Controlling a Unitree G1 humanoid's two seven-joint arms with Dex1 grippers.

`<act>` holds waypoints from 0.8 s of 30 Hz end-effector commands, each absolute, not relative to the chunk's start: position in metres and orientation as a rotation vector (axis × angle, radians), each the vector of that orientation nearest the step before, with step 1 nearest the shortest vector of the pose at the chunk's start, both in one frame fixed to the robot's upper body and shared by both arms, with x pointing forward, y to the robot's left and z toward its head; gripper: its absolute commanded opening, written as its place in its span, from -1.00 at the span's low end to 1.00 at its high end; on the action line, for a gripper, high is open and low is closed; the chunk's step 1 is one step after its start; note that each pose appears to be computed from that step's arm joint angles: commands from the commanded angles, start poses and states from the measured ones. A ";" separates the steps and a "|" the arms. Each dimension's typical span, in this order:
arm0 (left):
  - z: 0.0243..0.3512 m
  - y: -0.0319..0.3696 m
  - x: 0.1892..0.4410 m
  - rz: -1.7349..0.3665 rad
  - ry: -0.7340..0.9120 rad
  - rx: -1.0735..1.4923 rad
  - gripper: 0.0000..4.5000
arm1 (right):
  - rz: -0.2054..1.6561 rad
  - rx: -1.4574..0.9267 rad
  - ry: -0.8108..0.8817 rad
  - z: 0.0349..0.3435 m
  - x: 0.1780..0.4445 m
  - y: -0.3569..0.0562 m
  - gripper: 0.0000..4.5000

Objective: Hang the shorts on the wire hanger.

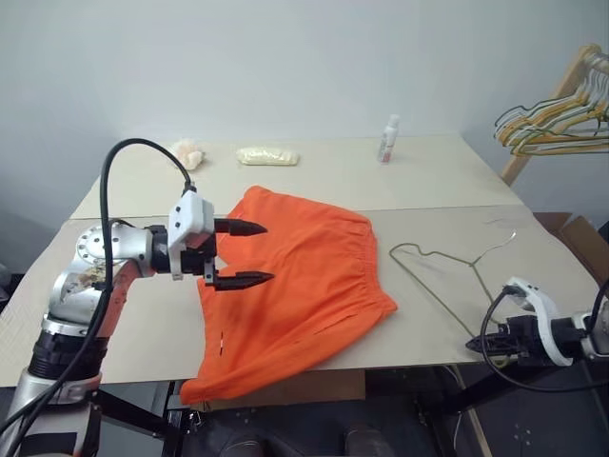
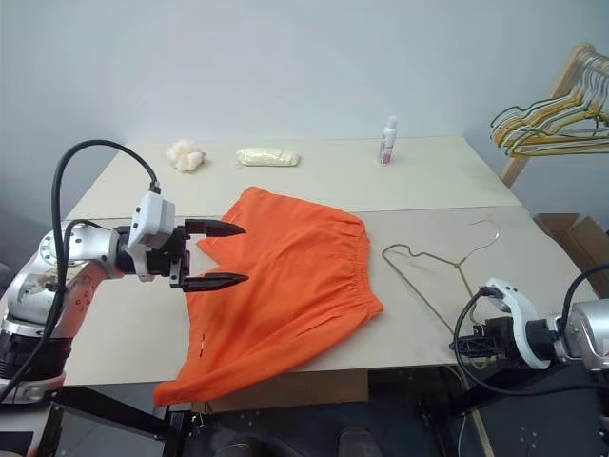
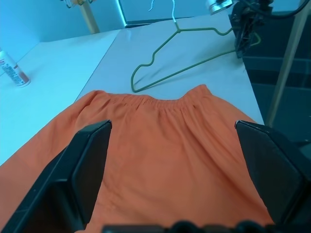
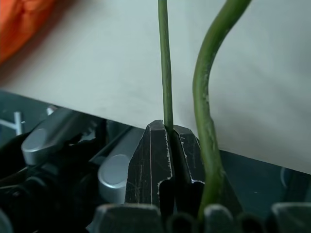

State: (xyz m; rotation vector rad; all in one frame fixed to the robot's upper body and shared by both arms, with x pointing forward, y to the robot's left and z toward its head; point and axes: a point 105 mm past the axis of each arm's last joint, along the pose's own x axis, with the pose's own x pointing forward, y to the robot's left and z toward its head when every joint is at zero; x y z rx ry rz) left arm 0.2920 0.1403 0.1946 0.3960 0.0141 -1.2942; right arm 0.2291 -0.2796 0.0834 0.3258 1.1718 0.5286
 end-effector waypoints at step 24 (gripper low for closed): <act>0.206 0.148 0.283 -1.285 -0.009 0.454 0.95 | 0.759 0.350 1.181 0.082 0.259 -0.239 -1.00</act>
